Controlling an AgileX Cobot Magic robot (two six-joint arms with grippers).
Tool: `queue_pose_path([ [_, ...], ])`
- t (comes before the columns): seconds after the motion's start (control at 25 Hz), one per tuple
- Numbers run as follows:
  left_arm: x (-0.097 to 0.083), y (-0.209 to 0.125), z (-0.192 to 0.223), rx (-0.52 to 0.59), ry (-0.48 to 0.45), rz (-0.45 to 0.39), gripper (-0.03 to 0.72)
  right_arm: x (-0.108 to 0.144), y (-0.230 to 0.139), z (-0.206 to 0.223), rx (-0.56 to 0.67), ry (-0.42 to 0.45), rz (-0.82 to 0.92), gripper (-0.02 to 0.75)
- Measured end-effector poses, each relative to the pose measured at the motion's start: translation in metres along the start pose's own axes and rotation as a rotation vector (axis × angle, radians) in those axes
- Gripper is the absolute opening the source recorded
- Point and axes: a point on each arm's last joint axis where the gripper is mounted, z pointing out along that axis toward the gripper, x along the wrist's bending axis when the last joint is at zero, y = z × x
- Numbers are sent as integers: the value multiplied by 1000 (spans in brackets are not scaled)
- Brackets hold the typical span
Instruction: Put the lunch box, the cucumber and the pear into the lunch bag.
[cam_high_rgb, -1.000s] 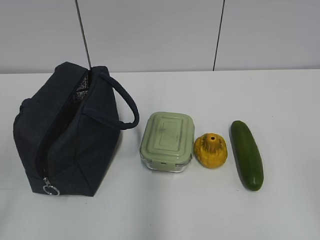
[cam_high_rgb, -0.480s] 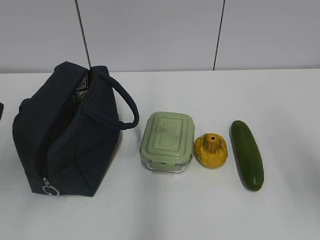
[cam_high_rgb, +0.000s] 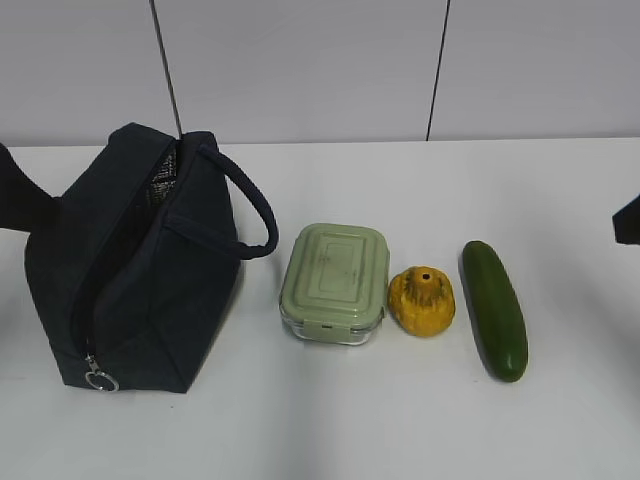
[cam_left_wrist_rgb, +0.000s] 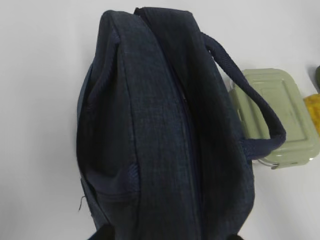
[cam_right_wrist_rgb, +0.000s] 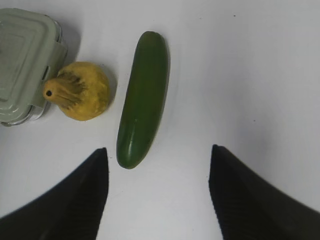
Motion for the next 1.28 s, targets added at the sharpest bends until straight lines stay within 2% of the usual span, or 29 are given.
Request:
queue_pose_path([
  [0.2, 1, 1, 0, -11, 8, 4, 405, -3, 29, 42, 142, 26, 1, 566],
  [0.68, 1, 1, 0, -14, 10, 8, 405, -9, 79, 142, 372, 87, 57, 578],
  [0.84, 1, 2, 0, -21, 13, 8, 405, -8, 84, 166, 439, 83, 62, 578],
  [1.04, 2, 3, 0, -29, 16, 9, 405, 7, 83, 191, 486, 40, 11, 578],
  [1.28, 1, 3, 0, -30, 16, 9, 405, 13, 72, 219, 553, 27, 23, 578],
])
